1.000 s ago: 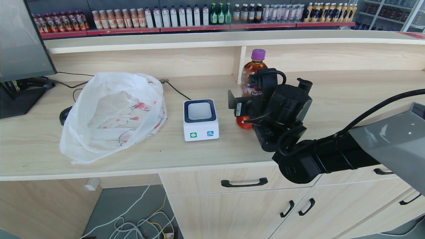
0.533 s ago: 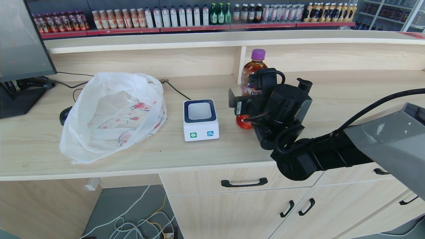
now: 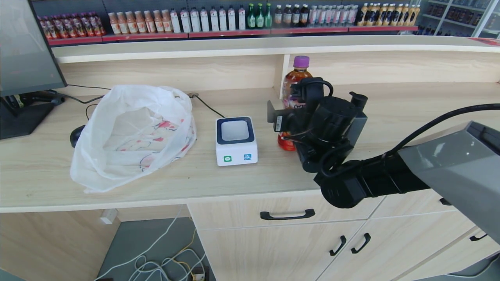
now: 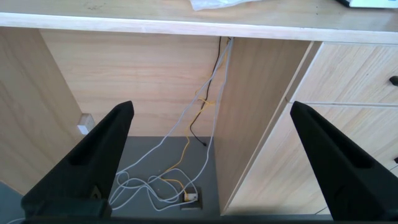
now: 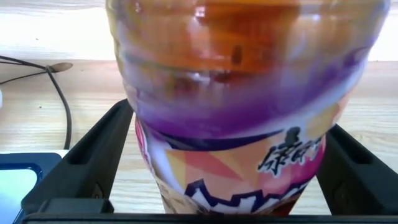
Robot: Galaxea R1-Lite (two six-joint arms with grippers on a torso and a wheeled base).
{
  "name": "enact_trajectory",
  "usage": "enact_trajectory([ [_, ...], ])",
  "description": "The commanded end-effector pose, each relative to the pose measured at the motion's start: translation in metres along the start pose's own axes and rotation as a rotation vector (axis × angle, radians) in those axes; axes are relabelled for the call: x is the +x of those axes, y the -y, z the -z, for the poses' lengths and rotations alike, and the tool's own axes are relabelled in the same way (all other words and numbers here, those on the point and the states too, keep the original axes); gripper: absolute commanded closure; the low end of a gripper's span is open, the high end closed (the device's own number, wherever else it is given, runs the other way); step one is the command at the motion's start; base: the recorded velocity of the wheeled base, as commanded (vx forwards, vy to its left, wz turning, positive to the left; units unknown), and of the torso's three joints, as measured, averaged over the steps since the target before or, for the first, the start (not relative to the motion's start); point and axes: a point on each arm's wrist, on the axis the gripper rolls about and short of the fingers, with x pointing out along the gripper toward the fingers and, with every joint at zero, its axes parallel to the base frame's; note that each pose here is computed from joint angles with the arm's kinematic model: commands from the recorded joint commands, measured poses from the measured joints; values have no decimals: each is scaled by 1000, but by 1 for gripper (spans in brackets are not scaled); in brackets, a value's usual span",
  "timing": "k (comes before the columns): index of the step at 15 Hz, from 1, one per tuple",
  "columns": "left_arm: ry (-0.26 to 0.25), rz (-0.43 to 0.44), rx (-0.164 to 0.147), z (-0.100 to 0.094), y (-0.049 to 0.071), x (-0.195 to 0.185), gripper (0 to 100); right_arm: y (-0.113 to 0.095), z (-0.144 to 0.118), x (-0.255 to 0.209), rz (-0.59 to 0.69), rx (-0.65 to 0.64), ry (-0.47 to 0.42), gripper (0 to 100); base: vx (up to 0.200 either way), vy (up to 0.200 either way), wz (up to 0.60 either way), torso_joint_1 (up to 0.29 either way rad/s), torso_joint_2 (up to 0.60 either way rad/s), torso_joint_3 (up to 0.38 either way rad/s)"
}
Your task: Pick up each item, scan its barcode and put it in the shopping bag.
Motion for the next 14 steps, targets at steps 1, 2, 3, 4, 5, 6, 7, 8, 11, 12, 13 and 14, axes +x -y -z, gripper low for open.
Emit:
enact_trajectory([
  [1, 0, 0, 0, 0, 0, 0, 0, -1, 1, 0, 0, 0, 0, 0, 0, 0, 0, 0, 0, 0],
  [2, 0, 0, 0, 0, 0, 0, 0, -1, 1, 0, 0, 0, 0, 0, 0, 0, 0, 0, 0, 0],
  [3, 0, 0, 0, 0, 0, 0, 0, -1, 2, 0, -2, 1, -1, 0, 0, 0, 0, 0, 0, 0],
  [4, 0, 0, 1, 0, 0, 0, 0, -1, 3, -1, -2, 1, -4, 0, 0, 0, 0, 0, 0, 0],
  [5, 0, 0, 0, 0, 0, 0, 0, -1, 6, -2, -4, -2, -12, 0, 0, 0, 0, 0, 0, 0],
  [6, 0, 0, 1, 0, 0, 0, 0, 0, 8, -3, -3, -4, -13, 0, 0, 0, 0, 0, 0, 0],
  [7, 0, 0, 1, 0, 0, 0, 0, 1, 8, -4, -1, -4, -12, 0, 0, 0, 0, 0, 0, 0],
  [8, 0, 0, 0, 0, 0, 0, 0, 0, 10, -6, -5, -7, -18, 0, 0, 0, 0, 0, 0, 0],
  [11, 0, 0, 1, 0, 0, 0, 0, 1, 6, -6, -2, -4, -11, 0, 0, 0, 0, 0, 0, 0],
  [12, 0, 0, 0, 0, 0, 0, 0, 2, 5, -6, -2, -2, -9, 0, 0, 0, 0, 0, 0, 0],
  [13, 0, 0, 0, 0, 0, 0, 0, 3, 5, -5, 0, -1, -7, 0, 0, 0, 0, 0, 0, 0],
  [14, 0, 0, 0, 0, 0, 0, 0, 4, 3, -4, 4, 0, -3, 0, 0, 0, 0, 0, 0, 0],
])
